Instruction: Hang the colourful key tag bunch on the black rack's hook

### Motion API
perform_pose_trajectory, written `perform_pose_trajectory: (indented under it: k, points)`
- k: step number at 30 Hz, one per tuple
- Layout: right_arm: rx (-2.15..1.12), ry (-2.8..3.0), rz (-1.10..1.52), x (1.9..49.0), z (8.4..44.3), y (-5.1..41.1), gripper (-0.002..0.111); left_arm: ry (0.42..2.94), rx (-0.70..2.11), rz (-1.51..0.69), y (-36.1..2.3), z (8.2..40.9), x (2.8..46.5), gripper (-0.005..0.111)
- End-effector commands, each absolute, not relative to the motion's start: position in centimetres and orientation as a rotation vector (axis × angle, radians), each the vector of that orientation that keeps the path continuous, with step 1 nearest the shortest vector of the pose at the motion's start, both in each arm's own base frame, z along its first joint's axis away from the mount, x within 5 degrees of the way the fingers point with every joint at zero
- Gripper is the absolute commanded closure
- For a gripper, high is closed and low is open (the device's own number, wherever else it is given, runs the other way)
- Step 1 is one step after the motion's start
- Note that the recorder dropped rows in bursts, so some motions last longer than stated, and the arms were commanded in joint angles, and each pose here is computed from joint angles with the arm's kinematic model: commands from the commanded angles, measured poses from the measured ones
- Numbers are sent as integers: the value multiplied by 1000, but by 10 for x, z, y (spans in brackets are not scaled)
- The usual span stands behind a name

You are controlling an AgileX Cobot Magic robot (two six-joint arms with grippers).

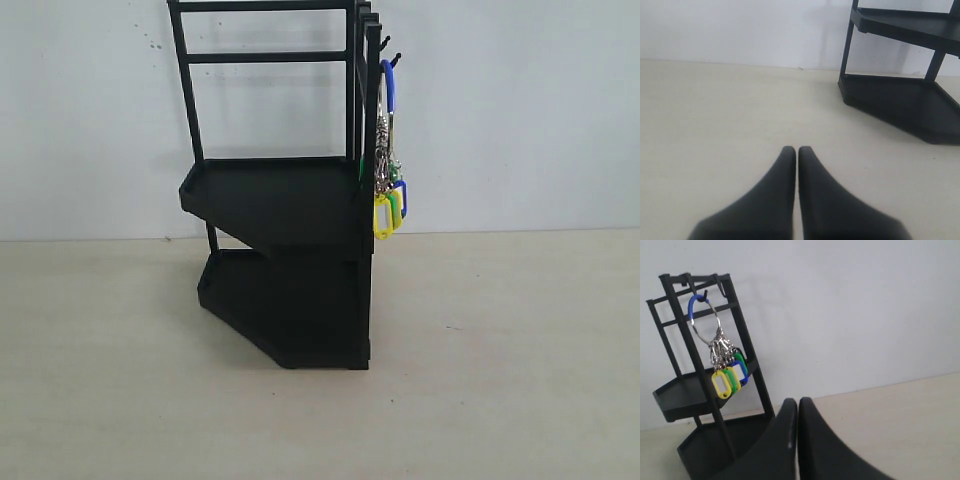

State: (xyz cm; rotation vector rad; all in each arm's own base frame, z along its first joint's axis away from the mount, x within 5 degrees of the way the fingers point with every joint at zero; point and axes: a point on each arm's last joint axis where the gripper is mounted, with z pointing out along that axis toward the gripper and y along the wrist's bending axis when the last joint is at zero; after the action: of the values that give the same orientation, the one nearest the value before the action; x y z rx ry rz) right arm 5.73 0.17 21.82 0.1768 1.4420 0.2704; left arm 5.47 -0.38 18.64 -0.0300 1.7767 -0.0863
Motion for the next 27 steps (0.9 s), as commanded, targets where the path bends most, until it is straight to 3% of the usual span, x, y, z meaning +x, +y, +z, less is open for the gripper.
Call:
perform_pose_trajectory:
  k: [1,27]
  points:
    - [187,1441,235,56,216,0,108,1766,-24,-79,-4,188,55,102]
    - [76,1537,141,56,208,3,108,1766,-24,-79,-4,188,55,102]
